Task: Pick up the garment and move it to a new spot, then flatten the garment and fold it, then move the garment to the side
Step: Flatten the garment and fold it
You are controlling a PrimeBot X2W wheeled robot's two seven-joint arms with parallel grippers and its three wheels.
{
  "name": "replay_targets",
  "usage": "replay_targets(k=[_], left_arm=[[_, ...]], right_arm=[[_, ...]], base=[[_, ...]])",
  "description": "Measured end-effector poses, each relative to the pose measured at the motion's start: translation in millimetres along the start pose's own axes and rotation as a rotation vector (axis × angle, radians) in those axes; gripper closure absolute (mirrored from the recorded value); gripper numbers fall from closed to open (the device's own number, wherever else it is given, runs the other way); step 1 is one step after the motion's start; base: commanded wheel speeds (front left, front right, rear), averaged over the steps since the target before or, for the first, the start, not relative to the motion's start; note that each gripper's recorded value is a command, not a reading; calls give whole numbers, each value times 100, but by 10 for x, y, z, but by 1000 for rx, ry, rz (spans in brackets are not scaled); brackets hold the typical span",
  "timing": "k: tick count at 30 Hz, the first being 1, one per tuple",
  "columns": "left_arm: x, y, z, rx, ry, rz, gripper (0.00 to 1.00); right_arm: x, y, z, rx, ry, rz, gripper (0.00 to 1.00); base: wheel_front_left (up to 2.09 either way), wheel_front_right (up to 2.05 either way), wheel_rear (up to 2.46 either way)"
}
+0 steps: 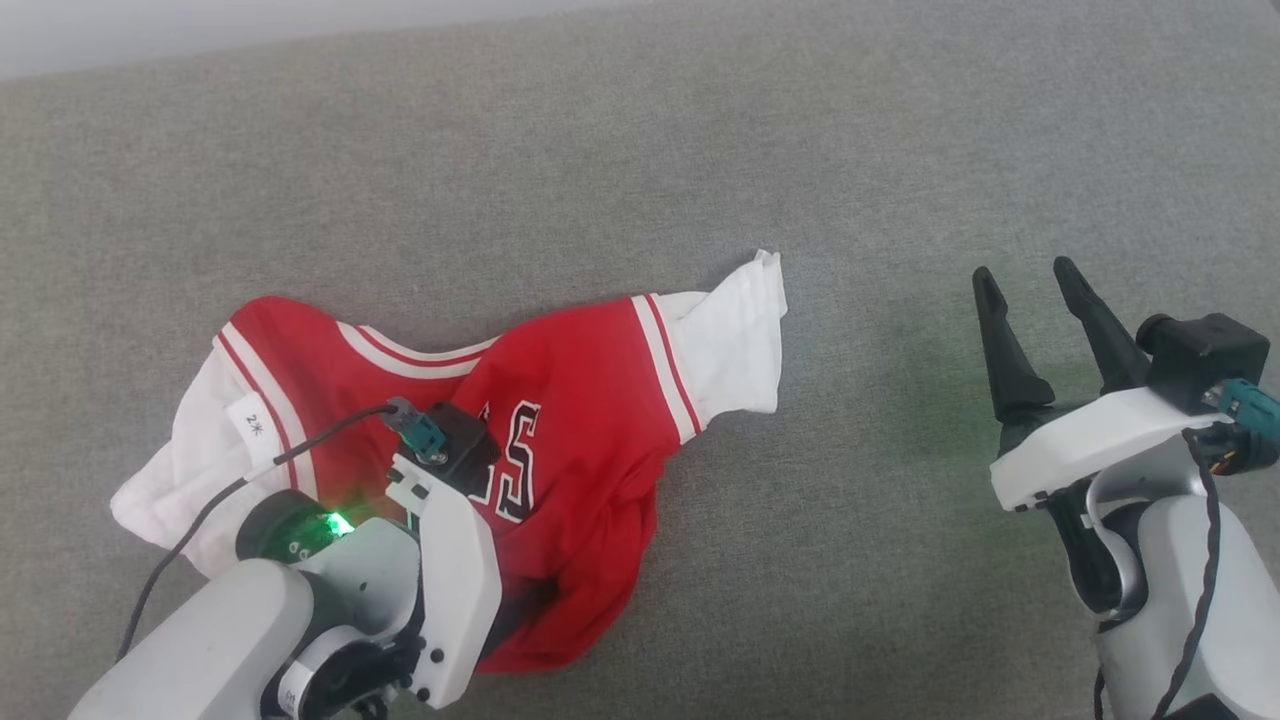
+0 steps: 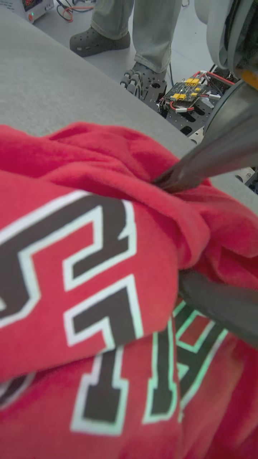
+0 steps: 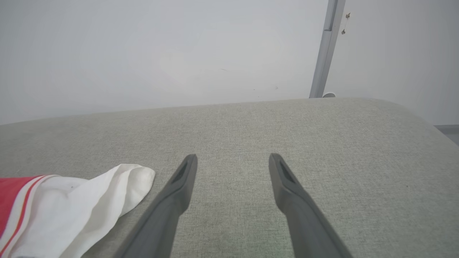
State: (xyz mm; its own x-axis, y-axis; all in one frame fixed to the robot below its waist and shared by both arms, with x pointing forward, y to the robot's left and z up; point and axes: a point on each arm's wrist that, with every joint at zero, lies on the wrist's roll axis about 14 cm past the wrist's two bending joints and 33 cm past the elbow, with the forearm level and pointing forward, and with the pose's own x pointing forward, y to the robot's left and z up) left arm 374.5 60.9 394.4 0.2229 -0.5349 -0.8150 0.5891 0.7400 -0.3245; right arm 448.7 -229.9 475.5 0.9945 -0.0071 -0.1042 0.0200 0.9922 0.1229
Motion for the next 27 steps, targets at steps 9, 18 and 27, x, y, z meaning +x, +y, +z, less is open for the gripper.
replay_targets(k=[9, 18, 27], left_arm=[[-257, 83, 199, -25, -104, 50, 0], [-820, 329, 464, -38, -241, 184, 0], [-1192, 898, 595, -154, -323, 342, 0]], right_arm=[[-54, -14, 89, -7, -12, 2, 0], [-126, 107, 205, -6, -35, 35, 0], [-148, 198, 236, -7, -38, 62, 0]], base=[[0, 0, 0], [0, 0, 0], [0, 0, 0]])
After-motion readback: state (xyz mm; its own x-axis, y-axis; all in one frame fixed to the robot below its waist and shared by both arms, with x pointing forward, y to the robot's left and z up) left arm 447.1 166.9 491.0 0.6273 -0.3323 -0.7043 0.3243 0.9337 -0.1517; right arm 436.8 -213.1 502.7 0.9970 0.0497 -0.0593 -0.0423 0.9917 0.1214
